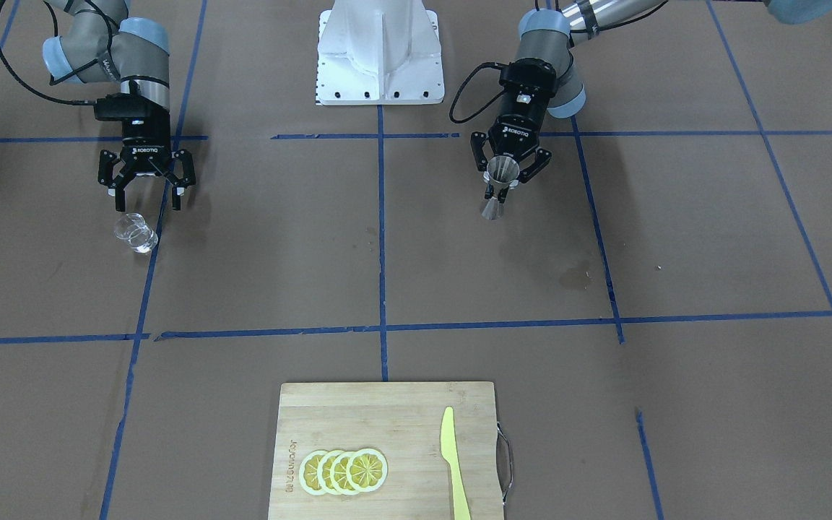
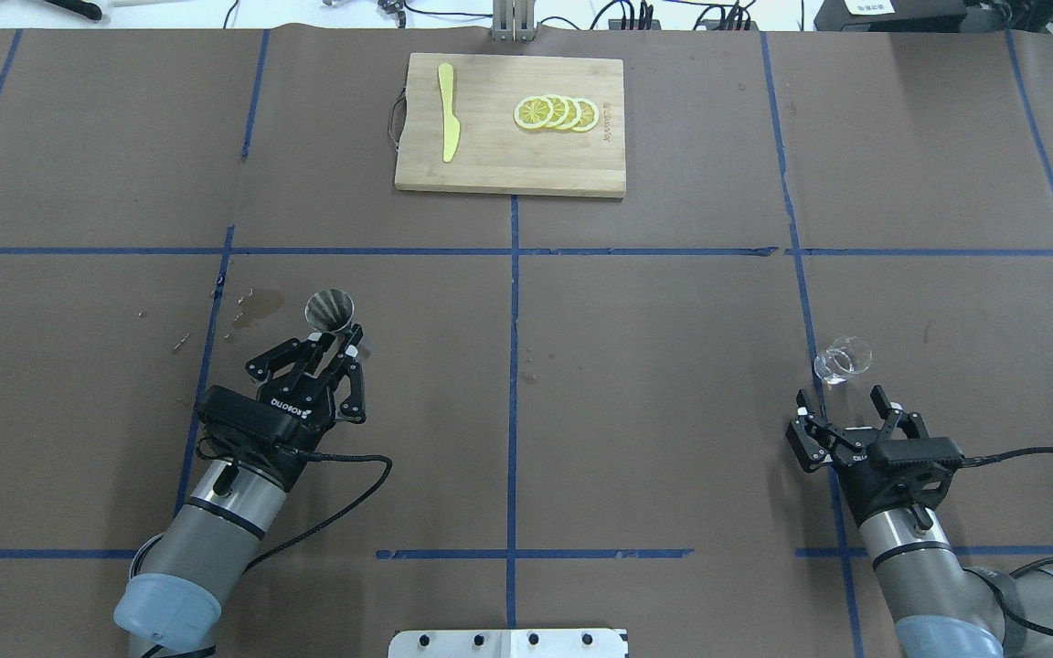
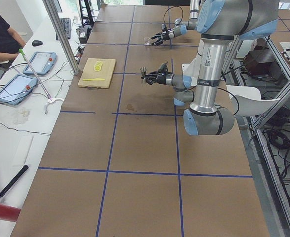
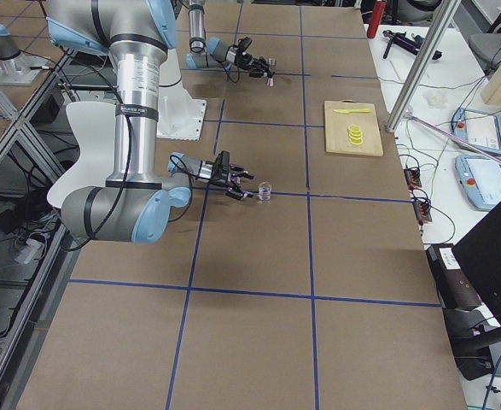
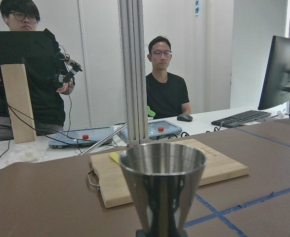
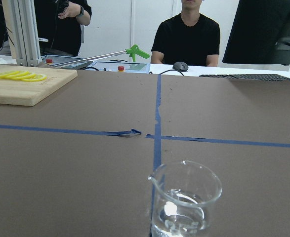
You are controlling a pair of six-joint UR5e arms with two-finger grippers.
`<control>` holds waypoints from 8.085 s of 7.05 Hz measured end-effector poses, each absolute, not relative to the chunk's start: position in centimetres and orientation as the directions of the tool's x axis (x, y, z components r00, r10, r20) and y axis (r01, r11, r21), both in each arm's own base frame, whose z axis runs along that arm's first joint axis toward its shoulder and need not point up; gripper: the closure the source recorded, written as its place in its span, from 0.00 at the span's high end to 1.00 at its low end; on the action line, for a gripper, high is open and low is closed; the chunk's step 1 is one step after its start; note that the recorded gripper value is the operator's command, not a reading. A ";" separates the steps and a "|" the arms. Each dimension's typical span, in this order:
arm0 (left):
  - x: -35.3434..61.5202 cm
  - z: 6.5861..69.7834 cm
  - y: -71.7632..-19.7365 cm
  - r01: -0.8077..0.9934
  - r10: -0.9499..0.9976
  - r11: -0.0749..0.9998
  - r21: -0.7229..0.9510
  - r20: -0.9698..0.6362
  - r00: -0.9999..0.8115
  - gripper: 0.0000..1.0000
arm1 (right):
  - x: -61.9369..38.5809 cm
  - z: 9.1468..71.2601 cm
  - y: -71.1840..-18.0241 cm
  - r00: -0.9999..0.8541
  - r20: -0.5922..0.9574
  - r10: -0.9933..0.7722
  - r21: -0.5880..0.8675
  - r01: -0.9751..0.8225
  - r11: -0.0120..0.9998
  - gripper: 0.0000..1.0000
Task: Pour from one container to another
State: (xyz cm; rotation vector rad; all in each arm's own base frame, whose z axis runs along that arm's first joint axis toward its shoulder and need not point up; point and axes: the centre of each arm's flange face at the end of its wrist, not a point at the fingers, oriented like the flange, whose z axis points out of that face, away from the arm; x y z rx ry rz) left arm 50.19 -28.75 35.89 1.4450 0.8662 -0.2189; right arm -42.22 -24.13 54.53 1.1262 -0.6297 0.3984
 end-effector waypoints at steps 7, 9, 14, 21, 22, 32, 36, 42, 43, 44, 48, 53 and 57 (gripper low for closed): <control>50.2 35.9 -28.7 0.616 0.363 0.167 0.770 -0.629 0.687 0.00 | -43.2 55.5 -27.7 0.768 0.639 0.039 0.695 -0.598 0.400 0.90; 50.2 35.8 -28.7 0.617 0.363 0.166 0.769 -0.630 0.687 0.00 | -43.2 55.4 -27.9 0.764 0.643 0.042 0.691 -0.603 0.398 0.84; 50.2 35.8 -28.7 0.619 0.362 0.166 0.768 -0.631 0.686 0.00 | -43.5 55.3 -28.4 0.761 0.647 0.049 0.688 -0.610 0.392 0.75; 50.2 35.5 -28.7 0.623 0.363 0.166 0.764 -0.635 0.682 0.00 | -43.6 54.1 -28.7 0.740 0.671 0.051 0.672 -0.635 0.381 0.00; 50.2 35.5 -28.7 0.622 0.365 0.166 0.765 -0.634 0.682 0.00 | -43.9 53.3 -28.8 0.730 0.682 0.049 0.664 -0.646 0.378 0.00; 55.4 31.1 -27.4 0.604 0.435 0.182 0.776 -0.615 0.658 0.00 | -47.1 32.1 -24.5 0.699 0.681 -0.220 0.722 -0.588 0.365 0.00; 58.6 27.3 -27.3 0.586 0.501 0.180 0.790 -0.586 0.637 0.00 | -48.6 25.9 -21.3 0.676 0.663 -0.321 0.746 -0.560 0.361 0.00; 61.5 25.0 -27.5 0.575 0.517 0.187 0.796 -0.578 0.631 0.00 | -45.0 19.4 -22.6 0.691 0.653 -0.311 0.755 -0.563 0.335 0.00; 61.5 25.0 -27.5 0.575 0.518 0.187 0.796 -0.578 0.631 0.00 | -44.8 19.4 -23.2 0.701 0.645 -0.304 0.761 -0.558 0.330 0.00; 61.6 24.8 -27.5 0.576 0.518 0.187 0.796 -0.578 0.630 0.00 | -44.9 19.2 -23.8 0.720 0.627 -0.298 0.776 -0.539 0.328 0.00; 62.9 24.1 -27.5 0.565 0.535 0.195 0.802 -0.570 0.624 0.00 | -45.9 18.2 -26.0 0.797 0.532 -0.287 0.833 -0.431 0.347 0.00; 63.8 22.7 -27.5 0.550 0.536 0.197 0.812 -0.559 0.633 0.00 | -47.8 16.4 -26.3 0.864 0.413 -0.288 0.880 -0.297 0.370 0.00; 63.9 22.5 -27.6 0.545 0.535 0.197 0.815 -0.555 0.637 0.00 | -48.6 16.2 -26.4 0.902 0.301 -0.310 0.910 -0.175 0.376 0.00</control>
